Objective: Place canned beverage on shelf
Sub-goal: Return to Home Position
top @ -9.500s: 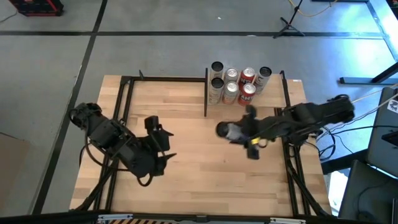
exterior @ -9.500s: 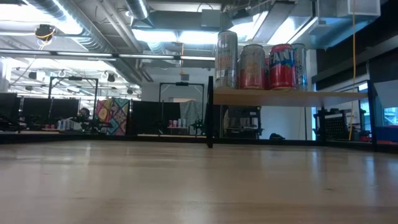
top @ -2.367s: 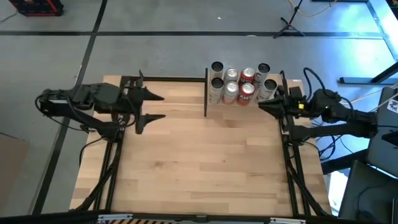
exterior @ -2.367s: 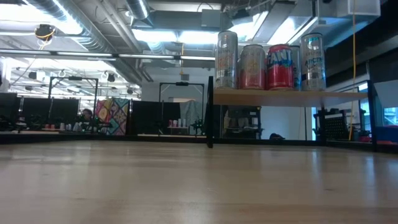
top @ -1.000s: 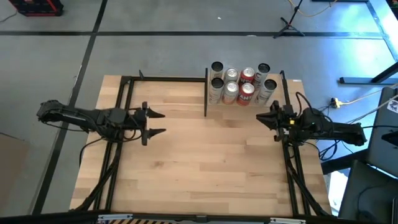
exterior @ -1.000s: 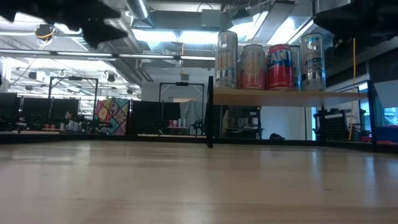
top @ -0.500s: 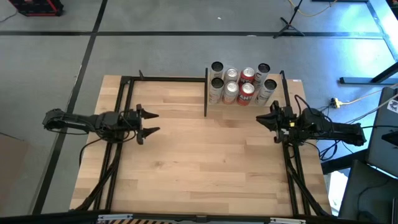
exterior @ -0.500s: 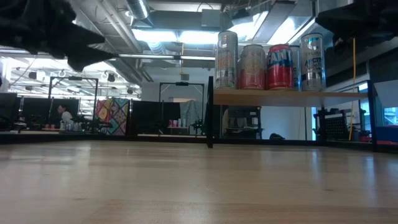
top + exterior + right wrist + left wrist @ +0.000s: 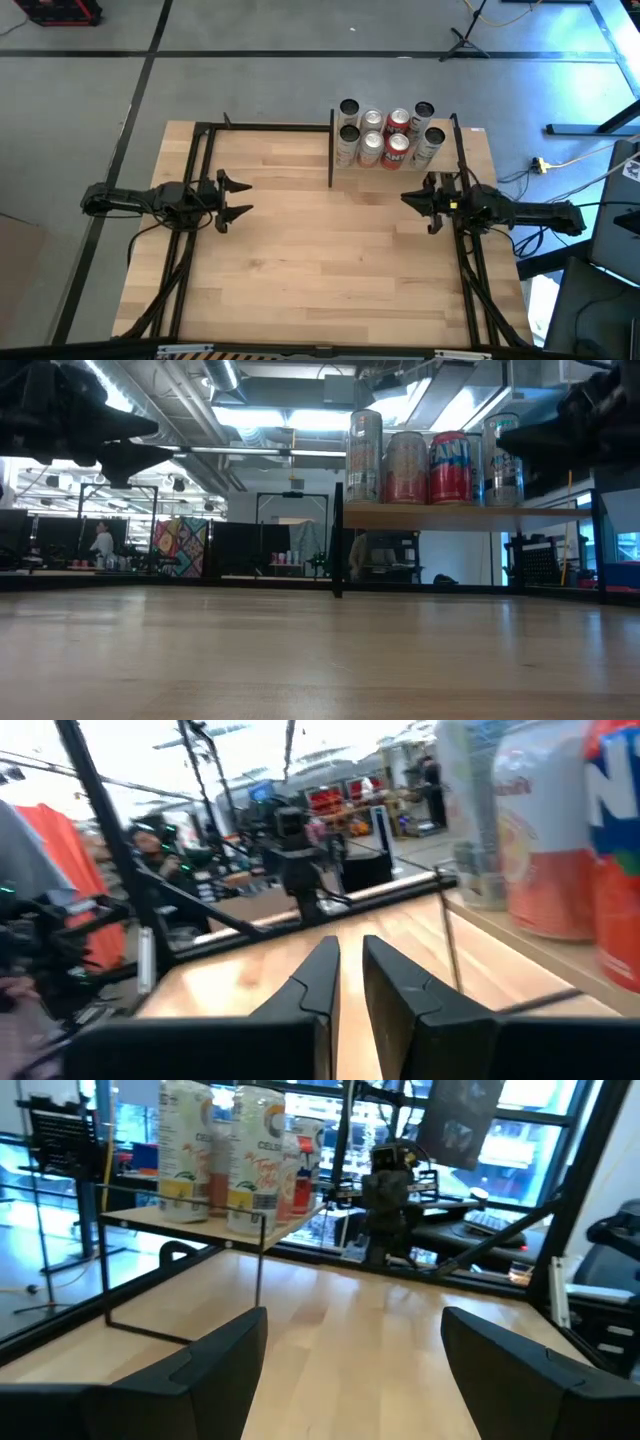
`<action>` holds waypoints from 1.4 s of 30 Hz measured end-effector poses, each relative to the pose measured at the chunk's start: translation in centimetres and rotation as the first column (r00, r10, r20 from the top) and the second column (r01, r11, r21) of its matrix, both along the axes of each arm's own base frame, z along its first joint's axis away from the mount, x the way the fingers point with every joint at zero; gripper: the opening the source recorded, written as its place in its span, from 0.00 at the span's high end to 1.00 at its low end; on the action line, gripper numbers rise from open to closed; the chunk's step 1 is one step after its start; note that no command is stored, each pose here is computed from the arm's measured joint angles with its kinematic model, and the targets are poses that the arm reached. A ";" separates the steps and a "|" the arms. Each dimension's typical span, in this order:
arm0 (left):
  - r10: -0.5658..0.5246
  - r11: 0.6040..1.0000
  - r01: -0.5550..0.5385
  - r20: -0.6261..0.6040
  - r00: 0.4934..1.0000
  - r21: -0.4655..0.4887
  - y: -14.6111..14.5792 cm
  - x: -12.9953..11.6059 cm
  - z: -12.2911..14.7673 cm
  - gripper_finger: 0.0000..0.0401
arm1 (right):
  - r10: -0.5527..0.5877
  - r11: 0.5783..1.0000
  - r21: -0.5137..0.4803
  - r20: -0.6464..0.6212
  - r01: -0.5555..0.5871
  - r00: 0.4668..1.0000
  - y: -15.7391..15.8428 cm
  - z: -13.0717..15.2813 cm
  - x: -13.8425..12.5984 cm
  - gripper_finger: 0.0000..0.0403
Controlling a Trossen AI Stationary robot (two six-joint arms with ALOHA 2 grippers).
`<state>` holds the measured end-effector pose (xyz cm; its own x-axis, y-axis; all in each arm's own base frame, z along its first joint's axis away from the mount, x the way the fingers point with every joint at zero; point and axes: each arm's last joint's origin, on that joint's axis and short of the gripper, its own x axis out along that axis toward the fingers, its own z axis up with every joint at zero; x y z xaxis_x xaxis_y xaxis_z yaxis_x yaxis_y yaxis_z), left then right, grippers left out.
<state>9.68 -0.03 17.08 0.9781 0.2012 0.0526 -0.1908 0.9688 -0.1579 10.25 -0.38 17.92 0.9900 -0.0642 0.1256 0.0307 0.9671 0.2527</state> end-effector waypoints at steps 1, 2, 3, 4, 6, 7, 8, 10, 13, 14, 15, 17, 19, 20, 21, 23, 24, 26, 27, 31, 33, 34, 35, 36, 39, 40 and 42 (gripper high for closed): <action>-0.008 1.000 0.008 -0.001 1.000 0.004 0.0 0.0 0.0 0.27 | -0.005 1.000 0.002 -0.017 0.005 1.000 0.0 -0.2 0.0 0.91; -0.017 1.000 0.017 -0.001 1.000 0.006 0.0 0.0 0.0 0.27 | -0.005 1.000 0.004 -0.038 0.005 0.999 0.0 -0.4 0.0 0.91; -0.026 1.000 0.026 0.000 1.000 0.006 -0.1 0.0 0.0 0.27 | -0.005 1.000 0.005 -0.062 0.006 0.998 0.0 -0.6 0.0 0.91; -0.032 0.999 0.032 0.000 0.999 0.005 -0.1 0.0 0.0 0.27 | -0.005 1.000 0.006 -0.090 0.006 0.996 0.0 -0.9 0.0 0.91; -0.040 0.999 0.040 0.000 0.999 -0.001 -0.1 0.0 0.0 0.27 | -0.006 1.000 0.006 -0.108 0.006 0.994 0.0 -1.1 -0.1 0.91; -0.041 0.999 0.041 -0.001 0.999 -0.001 -0.1 0.0 0.0 0.27 | -0.005 1.000 0.007 -0.116 0.006 0.993 0.0 -1.2 -0.1 0.91; -0.041 0.999 0.041 -0.001 0.999 -0.002 -0.1 0.0 0.0 0.27 | -0.006 1.000 0.008 -0.125 0.007 0.992 0.0 -1.3 -0.1 0.91; -0.041 0.999 0.041 0.000 0.999 -0.006 -0.1 0.0 0.0 0.27 | -0.003 1.000 0.017 -0.154 0.005 0.988 0.0 -1.5 -0.1 0.91; -0.042 0.999 0.042 0.000 0.999 -0.009 -0.1 0.0 0.0 0.27 | 0.000 0.999 0.034 -0.151 0.005 0.989 0.0 -1.5 -0.1 0.91; -0.047 0.999 0.047 -0.001 0.999 -0.005 -0.1 0.0 0.0 0.27 | 0.001 0.999 0.034 -0.152 0.004 0.988 0.0 -1.5 -0.1 0.91; -0.050 0.999 0.050 -0.001 0.999 -0.004 -0.1 0.0 0.0 0.27 | 0.004 0.999 0.033 -0.149 0.001 0.989 0.0 -1.5 -0.1 0.91; -0.048 0.999 0.048 -0.001 0.999 -0.004 -0.1 0.0 0.0 0.27 | 0.001 1.000 0.014 -0.130 0.001 0.992 0.0 -1.3 -0.3 0.91; -0.041 0.999 0.041 -0.001 0.999 -0.004 -0.1 0.0 0.0 0.27 | -0.006 1.000 -0.013 -0.104 0.005 0.995 0.0 -1.1 -0.5 0.91; -0.040 0.999 0.040 0.000 0.999 -0.004 -0.1 0.0 0.0 0.27 | -0.007 1.000 -0.025 -0.092 0.004 0.996 0.0 -1.0 -0.5 0.91; -0.040 0.999 0.040 0.000 0.999 -0.004 -0.1 0.0 0.0 0.27 | -0.005 0.999 -0.042 -0.092 0.001 0.996 0.0 -1.0 -0.5 0.91; -0.041 0.999 0.041 0.000 0.999 -0.002 -0.1 0.0 0.0 0.27 | 0.018 0.998 -0.057 -0.094 -0.024 0.995 0.1 -1.0 -0.5 0.91; -0.040 0.999 0.040 0.000 0.999 -0.002 -0.1 0.0 0.0 0.27 | 0.026 0.998 -0.056 -0.096 -0.032 0.995 0.1 -1.1 -0.5 0.91; -0.040 0.999 0.040 -0.001 0.999 -0.002 -0.1 0.0 0.0 0.27 | 0.039 0.999 -0.022 -0.103 -0.042 0.994 0.1 -1.1 -0.5 0.91; -0.040 0.999 0.040 0.002 0.999 -0.002 -0.1 0.0 0.0 0.27 | 0.044 0.999 -0.017 -0.107 -0.046 0.993 0.1 -1.2 -0.5 0.91; -0.040 0.999 0.040 0.002 0.999 -0.002 -0.1 0.0 0.0 0.27 | 0.046 0.999 -0.017 -0.105 -0.048 0.993 0.2 -1.2 -0.5 0.91; -0.040 0.999 0.040 0.002 0.999 -0.002 -0.1 0.0 0.0 0.27 | 0.046 0.999 -0.017 -0.105 -0.048 0.993 0.2 -1.2 -0.5 0.91; -0.040 0.999 0.040 0.002 0.999 -0.002 -0.1 0.0 0.0 0.27 | 0.046 0.999 -0.017 -0.105 -0.048 0.993 0.2 -1.2 -0.5 0.91; -0.040 0.999 0.040 0.002 0.999 -0.002 -0.1 0.0 0.0 0.27 | 0.046 0.999 -0.017 -0.106 -0.048 0.993 0.2 -1.2 -0.5 0.91; -0.040 0.999 0.040 0.002 0.999 -0.002 -0.1 0.0 0.0 0.27 | 0.046 0.999 -0.017 -0.106 -0.048 0.993 0.2 -1.2 -0.5 0.91; -0.040 0.999 0.040 0.002 0.999 -0.002 -0.1 0.0 0.0 0.27 | 0.046 0.999 -0.017 -0.106 -0.048 0.993 0.2 -1.2 -0.5 0.91; -0.040 0.999 0.040 0.001 0.999 -0.002 -0.1 0.0 0.0 0.27 | 0.046 0.999 -0.017 -0.106 -0.048 0.993 0.2 -1.2 -0.5 0.91; -0.040 0.999 0.040 0.001 0.999 -0.002 -0.1 0.0 0.0 0.27 | 0.046 0.999 -0.018 -0.100 -0.048 0.994 0.2 -1.1 -0.5 0.91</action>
<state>9.69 -0.14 17.07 0.9853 0.1623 0.0534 -0.1520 0.9754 -0.1599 9.73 -0.23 16.80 0.9995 -0.0156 0.0270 0.0090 0.9729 0.2312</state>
